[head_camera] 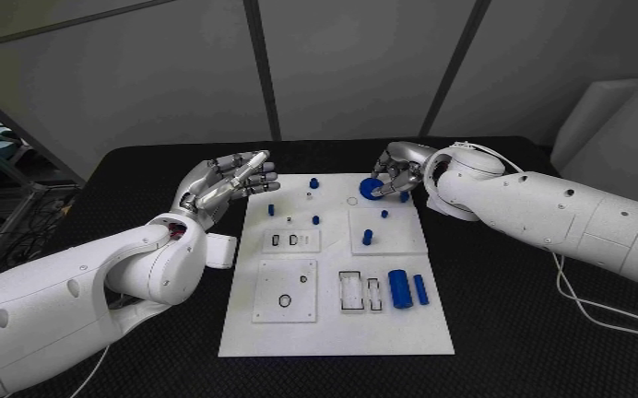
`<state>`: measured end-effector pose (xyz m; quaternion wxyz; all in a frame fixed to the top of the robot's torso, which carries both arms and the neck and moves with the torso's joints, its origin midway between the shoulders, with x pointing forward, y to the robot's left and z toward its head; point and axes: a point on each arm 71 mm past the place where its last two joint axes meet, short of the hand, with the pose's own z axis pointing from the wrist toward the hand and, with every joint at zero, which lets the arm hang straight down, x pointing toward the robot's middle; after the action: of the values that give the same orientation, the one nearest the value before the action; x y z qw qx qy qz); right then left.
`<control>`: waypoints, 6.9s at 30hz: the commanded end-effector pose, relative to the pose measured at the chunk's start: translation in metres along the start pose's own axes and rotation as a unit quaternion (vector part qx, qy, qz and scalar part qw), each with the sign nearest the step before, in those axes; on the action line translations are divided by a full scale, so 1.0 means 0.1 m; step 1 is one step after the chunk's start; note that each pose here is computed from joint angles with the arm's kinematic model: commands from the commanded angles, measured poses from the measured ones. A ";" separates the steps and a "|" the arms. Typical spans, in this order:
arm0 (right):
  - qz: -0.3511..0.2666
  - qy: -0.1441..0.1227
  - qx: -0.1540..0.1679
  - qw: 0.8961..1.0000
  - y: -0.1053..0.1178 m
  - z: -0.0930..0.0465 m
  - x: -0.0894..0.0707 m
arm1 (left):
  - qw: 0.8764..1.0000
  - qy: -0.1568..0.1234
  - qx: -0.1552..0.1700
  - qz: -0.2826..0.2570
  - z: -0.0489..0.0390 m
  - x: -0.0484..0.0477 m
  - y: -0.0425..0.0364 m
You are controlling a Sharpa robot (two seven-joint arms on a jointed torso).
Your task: Assemble the parts on the task board
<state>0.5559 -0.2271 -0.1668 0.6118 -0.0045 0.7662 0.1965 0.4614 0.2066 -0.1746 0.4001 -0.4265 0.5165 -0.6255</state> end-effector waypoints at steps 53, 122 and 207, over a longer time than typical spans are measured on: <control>-0.050 -0.122 -0.111 0.985 0.90 -0.08 -0.04 | 1.000 0.008 0.002 0.000 0.013 -0.004 -0.004; -0.063 -0.068 -0.089 0.992 1.24 0.25 0.41 | 1.000 0.016 -0.002 -0.004 0.013 0.017 -0.006; 0.005 -0.077 -0.120 0.990 1.19 0.16 0.38 | 1.000 0.012 -0.009 -0.001 0.021 -0.029 0.010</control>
<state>0.5334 -0.1025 -0.1809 0.6256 -0.0709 0.7324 0.2592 0.4643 0.2091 -0.1775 0.3901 -0.4289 0.5261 -0.6221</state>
